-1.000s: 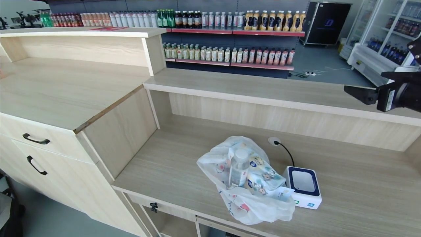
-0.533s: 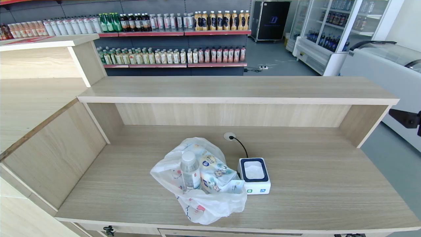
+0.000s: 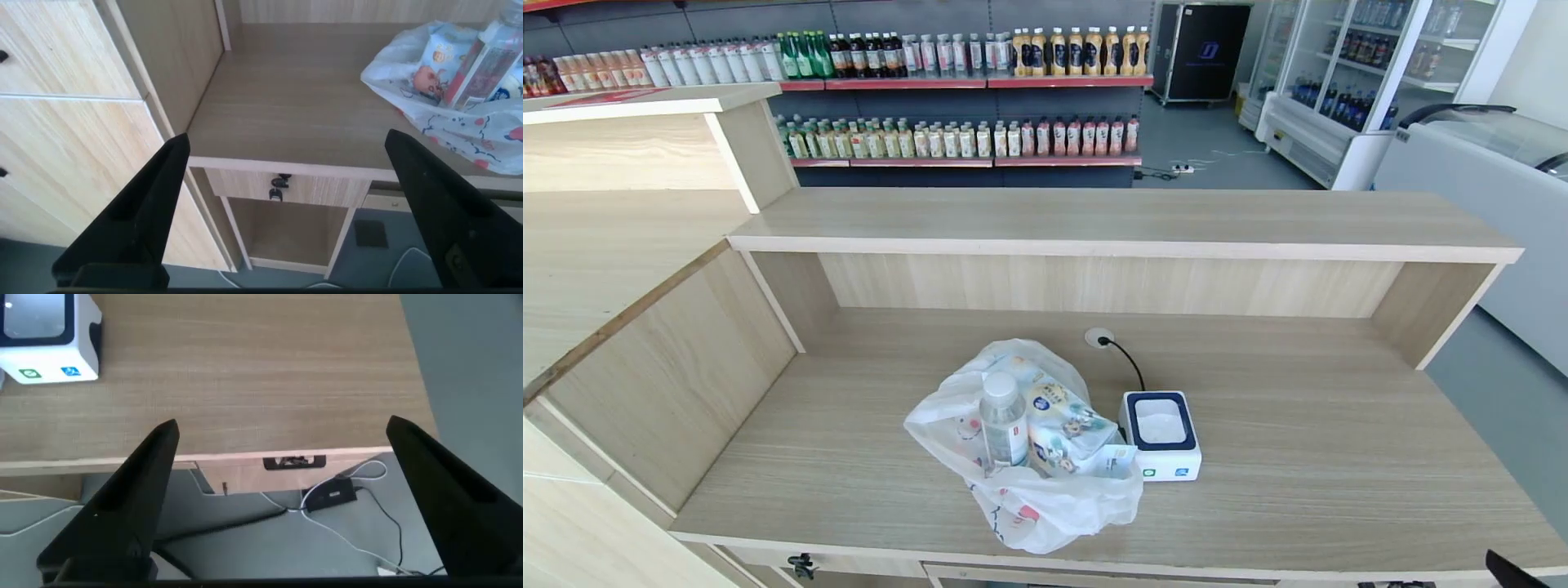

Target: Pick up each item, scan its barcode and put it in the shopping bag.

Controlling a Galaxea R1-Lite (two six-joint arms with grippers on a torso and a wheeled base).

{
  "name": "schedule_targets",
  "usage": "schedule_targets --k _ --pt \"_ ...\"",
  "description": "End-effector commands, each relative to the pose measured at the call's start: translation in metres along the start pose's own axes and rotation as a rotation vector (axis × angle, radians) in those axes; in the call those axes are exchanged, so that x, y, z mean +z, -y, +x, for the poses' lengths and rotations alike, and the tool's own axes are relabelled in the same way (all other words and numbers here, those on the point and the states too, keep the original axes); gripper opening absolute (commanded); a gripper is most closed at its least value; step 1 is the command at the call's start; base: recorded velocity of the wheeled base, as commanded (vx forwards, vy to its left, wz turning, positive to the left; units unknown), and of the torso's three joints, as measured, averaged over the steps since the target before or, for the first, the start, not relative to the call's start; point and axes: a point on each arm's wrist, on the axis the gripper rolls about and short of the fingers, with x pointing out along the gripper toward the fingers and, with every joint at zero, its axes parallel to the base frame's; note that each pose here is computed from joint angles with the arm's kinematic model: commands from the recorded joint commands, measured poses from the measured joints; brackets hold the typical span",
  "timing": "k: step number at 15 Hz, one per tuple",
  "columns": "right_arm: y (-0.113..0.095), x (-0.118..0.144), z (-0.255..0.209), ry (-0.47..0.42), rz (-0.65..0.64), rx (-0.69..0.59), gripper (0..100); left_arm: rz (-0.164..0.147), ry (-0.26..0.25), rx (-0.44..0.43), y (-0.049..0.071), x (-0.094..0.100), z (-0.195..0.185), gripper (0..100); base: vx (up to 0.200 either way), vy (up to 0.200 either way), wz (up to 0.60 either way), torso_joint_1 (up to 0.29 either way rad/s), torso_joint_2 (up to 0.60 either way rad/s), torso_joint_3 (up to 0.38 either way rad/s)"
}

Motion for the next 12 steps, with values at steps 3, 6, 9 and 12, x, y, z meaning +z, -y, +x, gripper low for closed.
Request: schedule_targets --k 3,6,9,12 --pt "-0.0001 -0.0636 -0.0498 0.313 0.058 0.033 100 0.001 0.0 0.001 0.0 0.0 0.0 100 0.0 0.0 0.0 0.0 0.0 0.0" --pt "-0.0001 -0.0642 -0.0505 0.325 0.057 0.03 100 0.0 0.0 0.0 0.0 0.0 0.0 100 0.0 0.0 0.0 0.0 0.0 0.0" --pt "-0.0001 -0.0642 -0.0505 0.325 0.059 0.03 100 0.0 0.0 0.001 0.0 0.0 0.0 100 0.0 0.0 0.0 0.0 0.0 0.0" --pt "-0.0001 -0.0642 -0.0505 0.325 0.059 0.03 100 0.0 0.0 0.001 0.0 0.0 0.0 100 0.0 0.0 0.0 0.0 0.0 0.0"
